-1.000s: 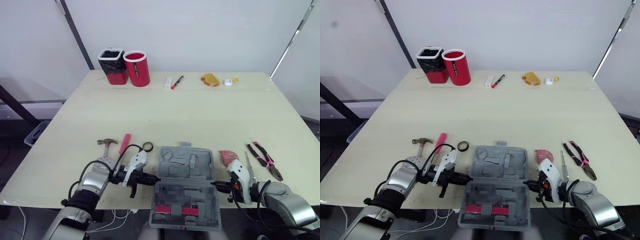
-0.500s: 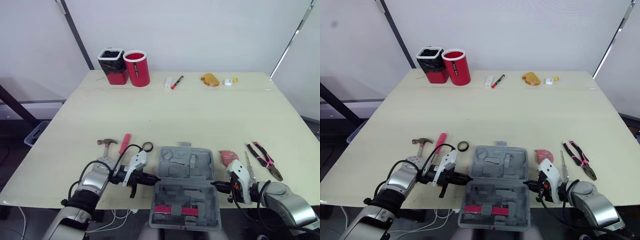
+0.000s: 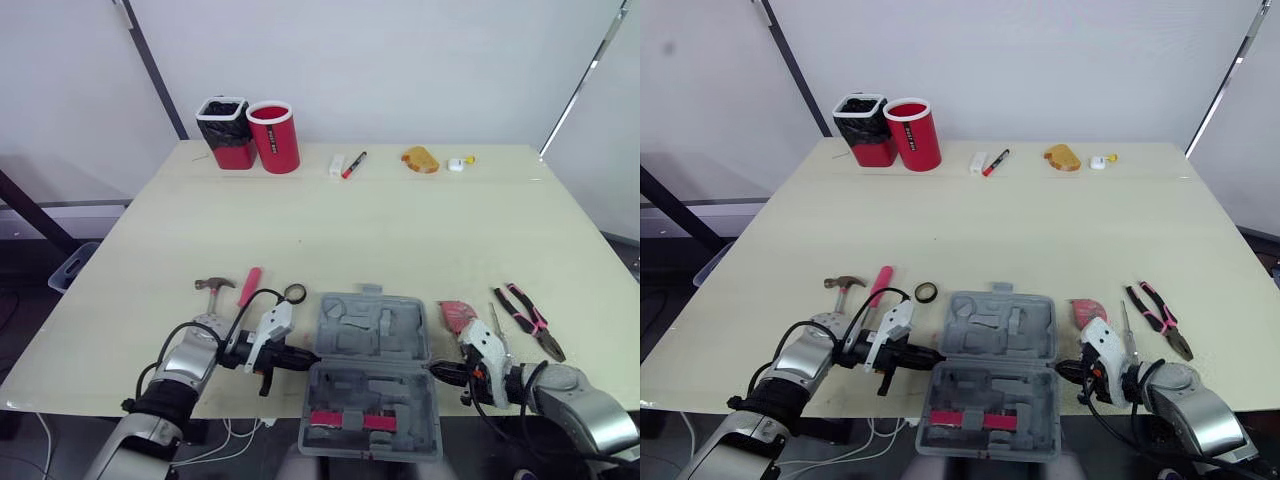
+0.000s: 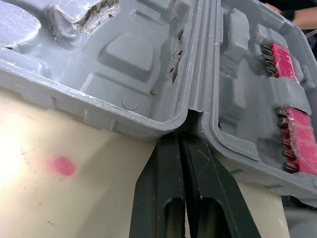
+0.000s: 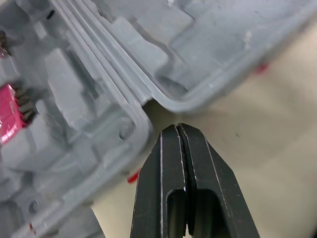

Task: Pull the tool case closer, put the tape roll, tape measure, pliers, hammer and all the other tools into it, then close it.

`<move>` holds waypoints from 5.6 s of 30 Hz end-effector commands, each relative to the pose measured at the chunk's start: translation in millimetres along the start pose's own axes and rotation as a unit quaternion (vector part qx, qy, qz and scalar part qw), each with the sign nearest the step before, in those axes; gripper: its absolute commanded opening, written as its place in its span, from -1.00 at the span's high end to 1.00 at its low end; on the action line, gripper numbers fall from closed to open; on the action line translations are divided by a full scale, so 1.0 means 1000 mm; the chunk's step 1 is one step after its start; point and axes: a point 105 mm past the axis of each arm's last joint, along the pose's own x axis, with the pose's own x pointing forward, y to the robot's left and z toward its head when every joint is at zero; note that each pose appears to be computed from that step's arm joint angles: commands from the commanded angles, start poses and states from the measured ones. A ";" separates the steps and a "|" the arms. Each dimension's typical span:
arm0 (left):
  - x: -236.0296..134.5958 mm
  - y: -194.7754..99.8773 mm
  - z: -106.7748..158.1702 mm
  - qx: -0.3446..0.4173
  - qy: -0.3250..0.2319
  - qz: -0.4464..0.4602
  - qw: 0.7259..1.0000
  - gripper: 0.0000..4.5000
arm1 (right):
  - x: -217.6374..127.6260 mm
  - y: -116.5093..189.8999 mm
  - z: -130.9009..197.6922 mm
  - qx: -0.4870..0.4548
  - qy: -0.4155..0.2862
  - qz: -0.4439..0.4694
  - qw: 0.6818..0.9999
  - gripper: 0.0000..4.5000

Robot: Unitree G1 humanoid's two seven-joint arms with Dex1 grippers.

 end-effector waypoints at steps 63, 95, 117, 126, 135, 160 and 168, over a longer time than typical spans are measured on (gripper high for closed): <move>-0.169 0.005 0.002 0.088 -0.010 0.354 0.931 -0.98 | -0.148 0.011 0.039 -0.030 -0.262 -0.160 0.951 -0.99; -0.041 0.058 0.078 0.378 0.419 0.088 0.821 -0.98 | -0.092 0.013 0.067 -0.173 -0.235 0.007 0.956 -0.99; -0.036 0.077 0.078 0.368 0.442 0.117 0.810 0.29 | -0.095 0.016 0.078 -0.182 -0.269 0.026 0.945 -1.00; -0.035 0.078 0.084 0.369 0.441 0.120 0.809 0.99 | -0.092 0.019 0.078 -0.175 -0.273 0.032 0.945 -1.00; -0.028 0.058 0.121 0.398 0.413 0.090 0.814 0.99 | -0.095 0.016 0.080 -0.175 -0.272 0.020 0.946 -1.00; 0.026 0.035 0.120 0.296 0.319 -0.013 0.900 0.99 | -0.121 -0.001 0.059 -0.170 -0.233 -0.031 0.957 -1.00; 0.021 0.044 0.119 0.281 0.326 -0.014 0.903 0.99 | -0.118 0.001 0.060 -0.171 -0.236 -0.033 0.956 -1.00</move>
